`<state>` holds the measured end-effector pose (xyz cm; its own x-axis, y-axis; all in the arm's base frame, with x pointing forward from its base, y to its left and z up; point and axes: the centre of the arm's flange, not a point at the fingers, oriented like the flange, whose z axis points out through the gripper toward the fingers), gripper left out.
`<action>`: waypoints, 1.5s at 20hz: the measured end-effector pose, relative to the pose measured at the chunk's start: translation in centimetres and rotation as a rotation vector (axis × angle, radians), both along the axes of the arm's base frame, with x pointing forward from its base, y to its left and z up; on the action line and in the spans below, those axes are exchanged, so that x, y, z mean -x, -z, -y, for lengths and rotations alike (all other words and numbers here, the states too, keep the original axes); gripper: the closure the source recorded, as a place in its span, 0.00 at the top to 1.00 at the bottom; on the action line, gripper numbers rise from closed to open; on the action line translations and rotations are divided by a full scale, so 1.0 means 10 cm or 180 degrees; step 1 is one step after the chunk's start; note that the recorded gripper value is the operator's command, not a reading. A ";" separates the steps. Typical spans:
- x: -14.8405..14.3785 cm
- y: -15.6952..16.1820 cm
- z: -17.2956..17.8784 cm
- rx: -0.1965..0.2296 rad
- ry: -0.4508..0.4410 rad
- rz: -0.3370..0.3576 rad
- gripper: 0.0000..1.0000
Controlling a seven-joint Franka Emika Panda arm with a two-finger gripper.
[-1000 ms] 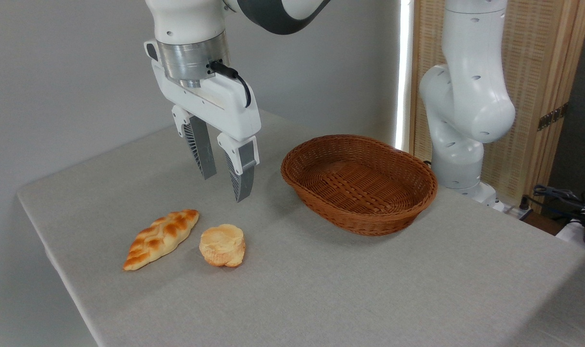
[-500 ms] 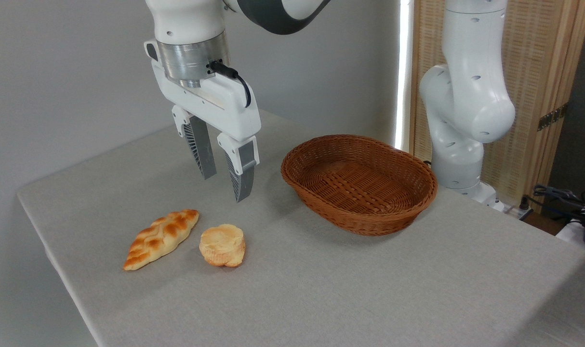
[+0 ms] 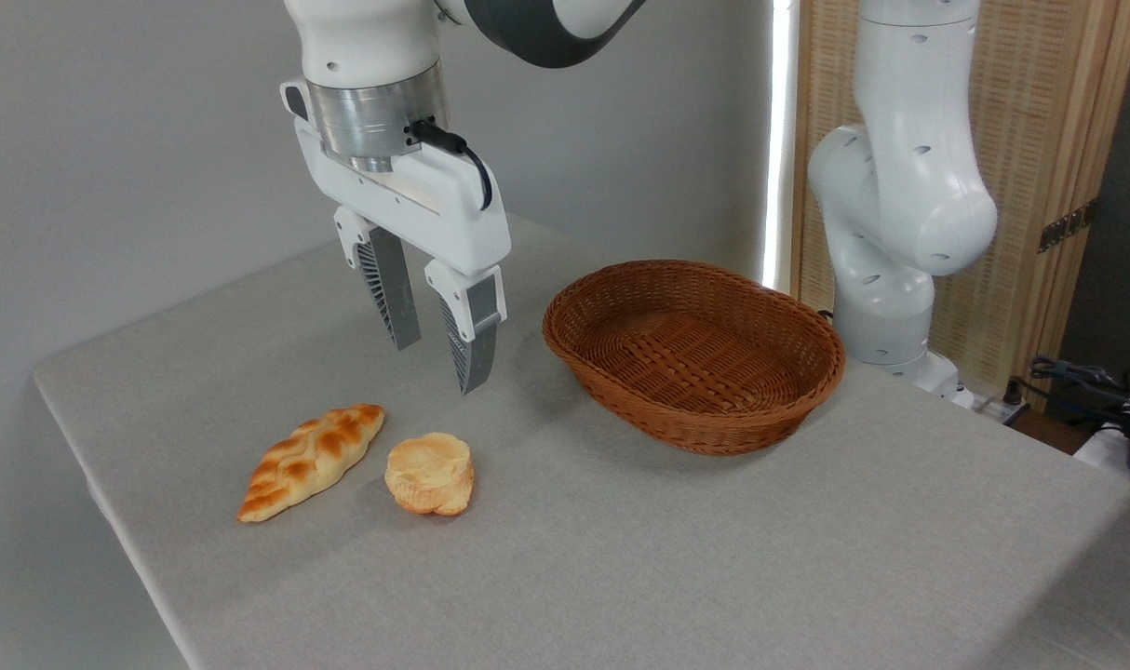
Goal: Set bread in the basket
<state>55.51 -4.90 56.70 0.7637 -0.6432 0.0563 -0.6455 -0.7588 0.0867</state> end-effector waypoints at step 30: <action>-0.06 0.71 0.36 -0.0022 0.0477 0.0130 1.00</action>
<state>56.10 -8.53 49.63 0.6562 -0.7502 0.0805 -0.7544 -0.6542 0.0533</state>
